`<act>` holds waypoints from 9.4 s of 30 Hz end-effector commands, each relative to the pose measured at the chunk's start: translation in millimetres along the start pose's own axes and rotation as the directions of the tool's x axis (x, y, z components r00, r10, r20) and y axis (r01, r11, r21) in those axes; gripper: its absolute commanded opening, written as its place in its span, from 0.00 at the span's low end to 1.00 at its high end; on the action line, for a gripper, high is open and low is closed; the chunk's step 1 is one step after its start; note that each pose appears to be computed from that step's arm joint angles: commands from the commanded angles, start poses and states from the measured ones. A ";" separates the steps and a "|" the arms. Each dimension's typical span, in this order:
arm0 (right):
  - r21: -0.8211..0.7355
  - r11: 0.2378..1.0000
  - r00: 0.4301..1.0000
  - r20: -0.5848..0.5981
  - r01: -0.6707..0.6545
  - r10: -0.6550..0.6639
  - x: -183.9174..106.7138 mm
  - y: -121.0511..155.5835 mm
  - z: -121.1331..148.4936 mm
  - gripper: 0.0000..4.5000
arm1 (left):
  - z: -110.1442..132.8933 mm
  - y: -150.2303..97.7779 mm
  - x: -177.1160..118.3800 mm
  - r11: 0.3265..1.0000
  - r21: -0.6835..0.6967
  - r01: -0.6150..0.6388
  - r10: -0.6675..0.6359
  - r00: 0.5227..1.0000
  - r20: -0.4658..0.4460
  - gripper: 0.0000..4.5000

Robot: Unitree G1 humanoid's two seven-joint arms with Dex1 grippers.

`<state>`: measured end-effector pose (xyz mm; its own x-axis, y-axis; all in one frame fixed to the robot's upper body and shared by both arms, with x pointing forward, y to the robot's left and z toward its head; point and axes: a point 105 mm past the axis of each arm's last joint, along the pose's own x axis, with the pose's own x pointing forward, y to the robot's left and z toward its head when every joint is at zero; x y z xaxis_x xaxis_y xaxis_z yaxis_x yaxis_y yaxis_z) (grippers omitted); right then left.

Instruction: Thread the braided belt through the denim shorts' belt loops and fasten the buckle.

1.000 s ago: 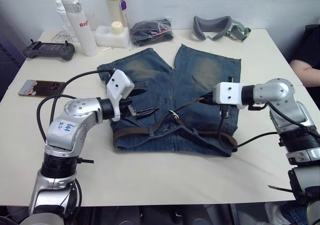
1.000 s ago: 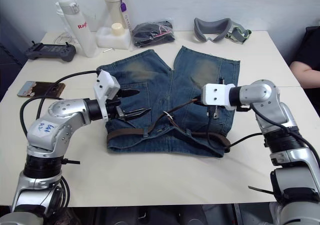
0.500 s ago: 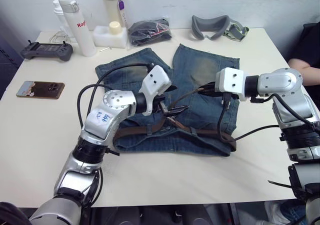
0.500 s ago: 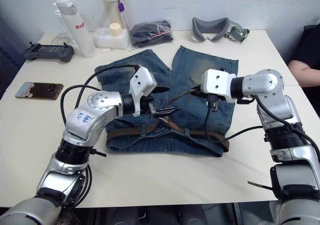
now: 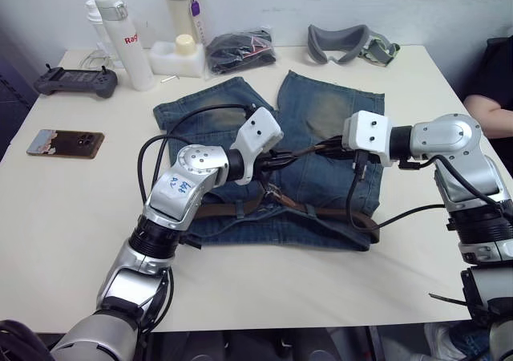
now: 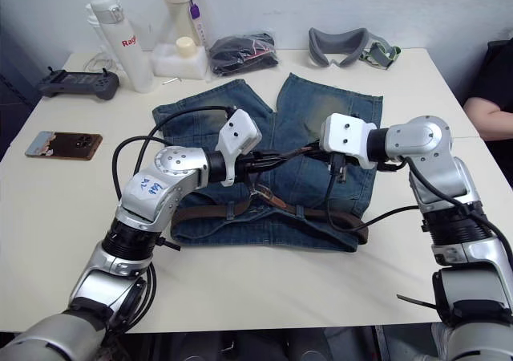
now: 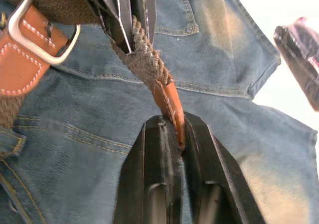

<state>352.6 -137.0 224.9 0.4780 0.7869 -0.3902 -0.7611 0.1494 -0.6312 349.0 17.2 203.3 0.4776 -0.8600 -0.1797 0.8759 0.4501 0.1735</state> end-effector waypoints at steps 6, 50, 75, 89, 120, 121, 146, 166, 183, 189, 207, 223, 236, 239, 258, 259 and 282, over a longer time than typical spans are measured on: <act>0.363 0.932 0.995 0.096 0.001 -0.038 5.8 21.1 -0.2 0.95 | 17.6 26.2 -10.3 0.962 -0.235 -0.139 0.164 0.982 0.090 0.00; 0.642 0.706 0.949 0.279 -0.298 0.147 59.7 91.9 -6.3 0.00 | -64.8 24.6 -67.4 0.835 -0.444 -0.326 0.266 0.944 -0.195 0.00; 0.650 0.656 0.921 0.314 -0.384 0.228 90.5 113.5 1.7 0.00 | -92.6 37.3 -97.6 0.786 -0.466 -0.408 0.327 0.912 -0.247 0.00; 0.674 0.639 0.923 0.343 -0.370 0.173 86.1 87.4 14.8 0.00 | -94.9 32.7 -90.8 0.793 -0.465 -0.393 0.317 0.919 -0.236 0.00; 0.805 0.531 0.885 -0.015 -0.265 0.465 113.6 151.0 -56.9 0.00 | -62.0 29.1 -59.2 0.834 -0.499 -0.236 0.244 0.969 -0.050 0.00; 0.797 0.540 0.882 -0.019 -0.271 0.471 114.3 152.5 -57.5 0.00 | -57.7 27.2 -56.1 0.845 -0.493 -0.208 0.219 0.975 -0.037 0.00; 0.480 0.732 0.757 -0.191 -0.483 0.625 115.4 210.6 -78.5 0.00 | 81.6 3.1 21.5 0.850 -0.440 0.290 -0.137 0.928 0.346 0.00; 0.423 0.719 0.728 -0.176 -0.551 0.662 108.1 227.0 -76.2 0.00 | 208.2 2.9 -9.6 0.780 -0.215 0.588 -0.319 0.669 0.672 0.00; 0.523 0.724 0.751 -0.218 -0.449 0.623 107.5 224.7 -85.6 0.00 | 157.6 38.1 -41.9 0.773 -0.391 0.499 -0.163 0.753 0.638 0.00; 0.568 0.729 0.856 -0.079 -0.382 0.511 105.5 190.3 -58.3 0.00 | 87.0 51.9 -85.9 0.839 -0.483 0.249 -0.017 0.901 0.434 0.00; 0.642 0.705 0.952 0.253 -0.300 0.175 31.3 72.2 20.7 0.49 | 45.8 22.3 -86.8 0.817 -0.553 0.163 0.019 0.951 0.309 0.00; -0.028 0.981 0.981 0.002 0.192 -0.192 -26.9 -21.3 19.8 1.00 | 36.6 -14.1 -30.0 0.977 -0.114 0.178 -0.172 0.983 0.063 0.00; -0.232 0.971 0.998 -0.014 0.061 -0.066 -18.3 -9.8 40.1 1.00 | 29.5 0.1 -9.1 0.989 0.103 0.106 -0.103 0.994 -0.029 0.00; -0.236 0.971 0.999 -0.025 0.028 -0.035 -11.1 -6.3 37.3 1.00 | 30.9 -4.0 -6.5 0.986 0.117 0.120 -0.118 0.993 -0.025 0.00; -0.190 0.981 0.999 -0.045 -0.032 0.023 -4.1 -3.0 21.2 0.00 | 45.3 13.6 -43.5 0.997 0.040 0.067 -0.069 0.997 0.034 0.55; -0.182 0.983 0.998 -0.054 -0.028 0.019 -6.8 -3.5 18.4 0.00 | 41.0 20.7 -56.9 0.998 0.047 0.039 -0.040 0.999 0.013 0.66; -0.120 0.992 0.998 -0.059 -0.023 0.017 -8.1 6.4 12.4 0.00 | -47.4 -0.9 -105.7 0.989 0.084 0.120 -0.068 0.885 -0.461 0.80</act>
<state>342.2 -137.9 217.8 0.4790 0.7346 -0.4806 -0.7504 0.0585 -0.6584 297.7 116.6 167.4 0.3625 -0.6858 -0.6310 0.9298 0.3126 0.1944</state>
